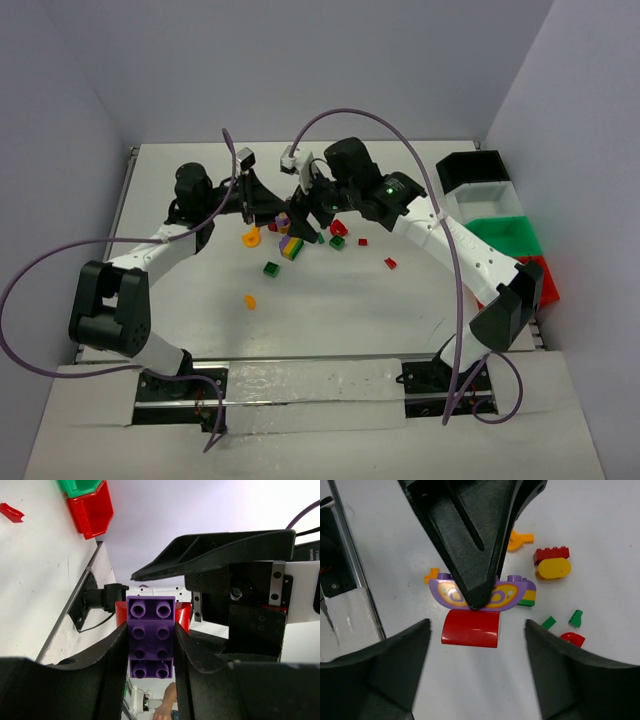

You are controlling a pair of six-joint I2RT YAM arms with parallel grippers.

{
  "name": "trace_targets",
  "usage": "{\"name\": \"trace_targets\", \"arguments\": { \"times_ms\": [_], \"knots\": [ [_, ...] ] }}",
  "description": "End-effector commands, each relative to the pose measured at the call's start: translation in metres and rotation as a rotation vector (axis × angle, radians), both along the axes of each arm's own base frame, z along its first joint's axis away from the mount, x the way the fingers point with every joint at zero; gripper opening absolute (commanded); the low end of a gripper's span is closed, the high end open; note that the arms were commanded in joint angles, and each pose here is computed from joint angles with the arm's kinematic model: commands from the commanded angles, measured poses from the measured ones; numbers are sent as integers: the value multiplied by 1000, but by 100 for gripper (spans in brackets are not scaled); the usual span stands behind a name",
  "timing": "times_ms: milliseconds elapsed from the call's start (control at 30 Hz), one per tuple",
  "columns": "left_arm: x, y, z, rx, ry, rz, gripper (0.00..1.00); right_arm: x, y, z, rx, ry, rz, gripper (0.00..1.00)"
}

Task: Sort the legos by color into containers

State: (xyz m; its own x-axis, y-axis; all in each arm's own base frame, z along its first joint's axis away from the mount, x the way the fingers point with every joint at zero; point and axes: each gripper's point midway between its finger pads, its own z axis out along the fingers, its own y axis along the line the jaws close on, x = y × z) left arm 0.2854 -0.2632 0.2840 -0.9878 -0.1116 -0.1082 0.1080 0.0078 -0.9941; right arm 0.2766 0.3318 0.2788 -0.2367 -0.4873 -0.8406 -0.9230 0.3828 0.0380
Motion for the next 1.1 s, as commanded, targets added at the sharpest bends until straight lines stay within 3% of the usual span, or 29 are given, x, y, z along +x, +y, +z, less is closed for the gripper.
{"name": "trace_targets", "arguments": {
  "times_ms": [0, 100, 133, 333, 600, 833, 933, 1000, 1033, 1067],
  "knots": [
    [-3, -3, 16, -2, -76, -24, 0, 9, 3, 17, 13, -43, -31, 72],
    [-4, -4, 13, 4, -74, -27, 0, 12, 2, 17, 11, -50, -47, 53],
    [-4, -4, 13, 4, -74, -26, 0, 12, 2, 16, 10, -49, -47, 53],
    [-2, -4, 7, 24, -66, -16, 0, 11, -3, 14, 2, -60, -59, 2],
    [23, 16, 3, 45, -81, 89, 0, 4, -35, -4, -58, -112, -93, 0],
    [62, 48, 3, 40, -124, 224, 0, -2, -104, -37, -92, -43, -223, 0],
    [70, 48, 4, 92, -218, 253, 0, 8, -153, -52, -135, -19, -378, 0],
    [80, 47, 6, 195, -372, 279, 0, 15, -209, -64, -198, -14, -559, 0],
    [80, 44, 6, 217, -325, 282, 0, 9, -212, -67, -208, -7, -559, 0],
    [80, 37, -1, 297, -422, 266, 0, 13, -247, -70, -246, -2, -674, 0]
  ]
}}
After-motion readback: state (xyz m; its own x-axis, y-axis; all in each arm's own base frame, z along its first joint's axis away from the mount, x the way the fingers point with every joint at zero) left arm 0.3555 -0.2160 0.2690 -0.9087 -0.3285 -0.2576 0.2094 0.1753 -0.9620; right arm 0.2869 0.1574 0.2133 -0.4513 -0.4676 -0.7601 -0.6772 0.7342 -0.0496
